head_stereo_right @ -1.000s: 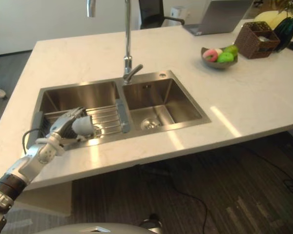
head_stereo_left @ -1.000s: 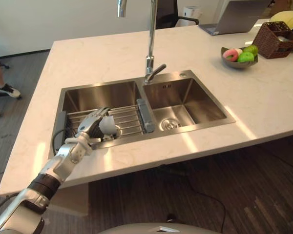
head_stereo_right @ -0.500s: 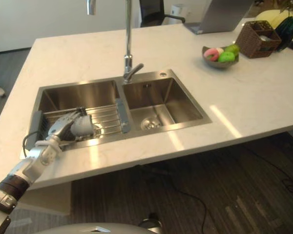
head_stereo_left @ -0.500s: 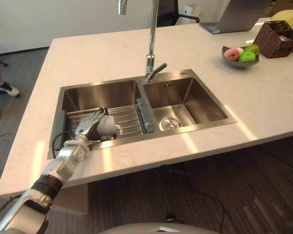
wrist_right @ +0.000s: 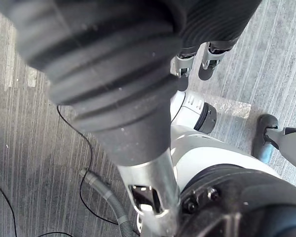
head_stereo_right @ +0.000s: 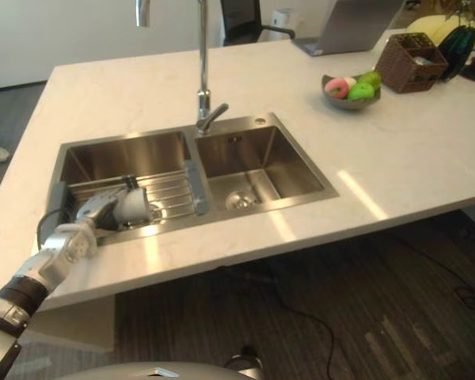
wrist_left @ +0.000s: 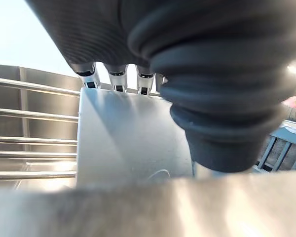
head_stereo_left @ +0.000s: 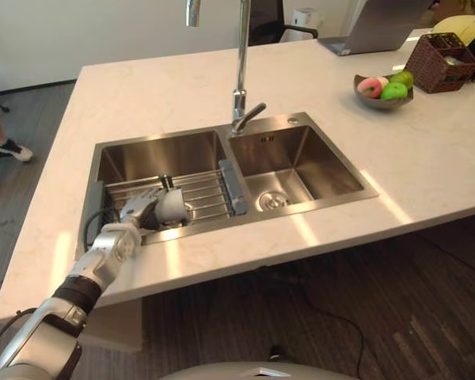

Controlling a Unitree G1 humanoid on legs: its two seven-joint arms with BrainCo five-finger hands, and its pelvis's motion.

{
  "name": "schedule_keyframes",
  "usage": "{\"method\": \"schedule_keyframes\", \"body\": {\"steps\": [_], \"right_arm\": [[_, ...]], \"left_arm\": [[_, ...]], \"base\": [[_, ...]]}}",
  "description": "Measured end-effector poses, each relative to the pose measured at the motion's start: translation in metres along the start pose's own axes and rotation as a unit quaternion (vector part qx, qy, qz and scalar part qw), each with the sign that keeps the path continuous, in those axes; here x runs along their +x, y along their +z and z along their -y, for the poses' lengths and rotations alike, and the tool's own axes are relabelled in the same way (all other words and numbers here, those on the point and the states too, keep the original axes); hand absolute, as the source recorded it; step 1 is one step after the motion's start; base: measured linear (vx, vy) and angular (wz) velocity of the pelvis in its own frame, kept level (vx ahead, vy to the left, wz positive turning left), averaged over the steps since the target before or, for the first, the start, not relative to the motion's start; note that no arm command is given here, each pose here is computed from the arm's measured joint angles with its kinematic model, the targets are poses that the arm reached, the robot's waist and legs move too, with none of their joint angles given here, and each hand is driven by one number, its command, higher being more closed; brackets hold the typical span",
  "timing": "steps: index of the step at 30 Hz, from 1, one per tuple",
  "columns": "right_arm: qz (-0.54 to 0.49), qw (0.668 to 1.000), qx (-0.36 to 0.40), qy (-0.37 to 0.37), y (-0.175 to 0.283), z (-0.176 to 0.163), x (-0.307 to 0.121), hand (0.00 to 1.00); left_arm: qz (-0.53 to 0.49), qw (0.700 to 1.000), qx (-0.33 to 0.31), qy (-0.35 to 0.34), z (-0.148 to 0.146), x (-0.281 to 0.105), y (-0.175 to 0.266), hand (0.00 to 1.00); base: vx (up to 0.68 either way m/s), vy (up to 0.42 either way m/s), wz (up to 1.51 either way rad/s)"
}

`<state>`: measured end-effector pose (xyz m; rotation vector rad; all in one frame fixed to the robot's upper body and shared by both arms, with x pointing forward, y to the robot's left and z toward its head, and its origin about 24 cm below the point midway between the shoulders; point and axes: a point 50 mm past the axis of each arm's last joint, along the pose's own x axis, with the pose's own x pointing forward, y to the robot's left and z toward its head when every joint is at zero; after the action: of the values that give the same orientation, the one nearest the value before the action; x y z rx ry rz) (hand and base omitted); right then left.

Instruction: Walk over to the sink, pick up the cup, carry it to the dishwasher, place the cup inside the dishwasher, then close the dishwasher door

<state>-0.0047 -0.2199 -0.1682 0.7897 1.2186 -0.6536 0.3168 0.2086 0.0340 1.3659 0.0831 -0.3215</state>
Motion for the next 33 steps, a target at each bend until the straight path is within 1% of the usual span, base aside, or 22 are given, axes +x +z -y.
{"method": "schedule_keyframes", "body": {"steps": [6,11,15,21,26,33], "right_arm": [[0.004,1.000,-0.002,0.001,0.002,0.000,0.000,0.00],[0.009,1.000,-0.009,0.005,0.006,-0.004,0.001,0.00],[0.011,1.000,-0.011,0.005,0.009,-0.004,0.001,0.00],[0.017,1.000,-0.016,0.007,0.010,-0.005,0.001,0.00],[0.019,1.000,-0.016,0.008,0.011,-0.006,0.002,0.00],[0.018,1.000,-0.016,0.007,0.010,-0.006,0.002,0.00]], "left_arm": [[0.032,0.997,0.009,-0.069,-0.013,0.012,0.014,0.00],[0.046,0.992,0.019,-0.113,-0.020,0.017,0.021,0.00],[0.042,0.988,0.019,-0.148,-0.018,0.019,0.020,0.00],[0.035,0.984,0.029,-0.175,-0.017,0.020,0.017,0.00],[0.035,0.982,0.033,-0.181,-0.016,0.021,0.017,0.00],[0.032,0.983,0.012,-0.182,-0.014,0.021,0.018,0.00]], "base": [[0.00,0.000,-0.03],[0.00,0.000,-0.02],[-0.01,0.000,-0.09],[0.00,0.000,-0.01],[0.00,0.000,0.00],[-0.01,-0.004,0.00]]}}
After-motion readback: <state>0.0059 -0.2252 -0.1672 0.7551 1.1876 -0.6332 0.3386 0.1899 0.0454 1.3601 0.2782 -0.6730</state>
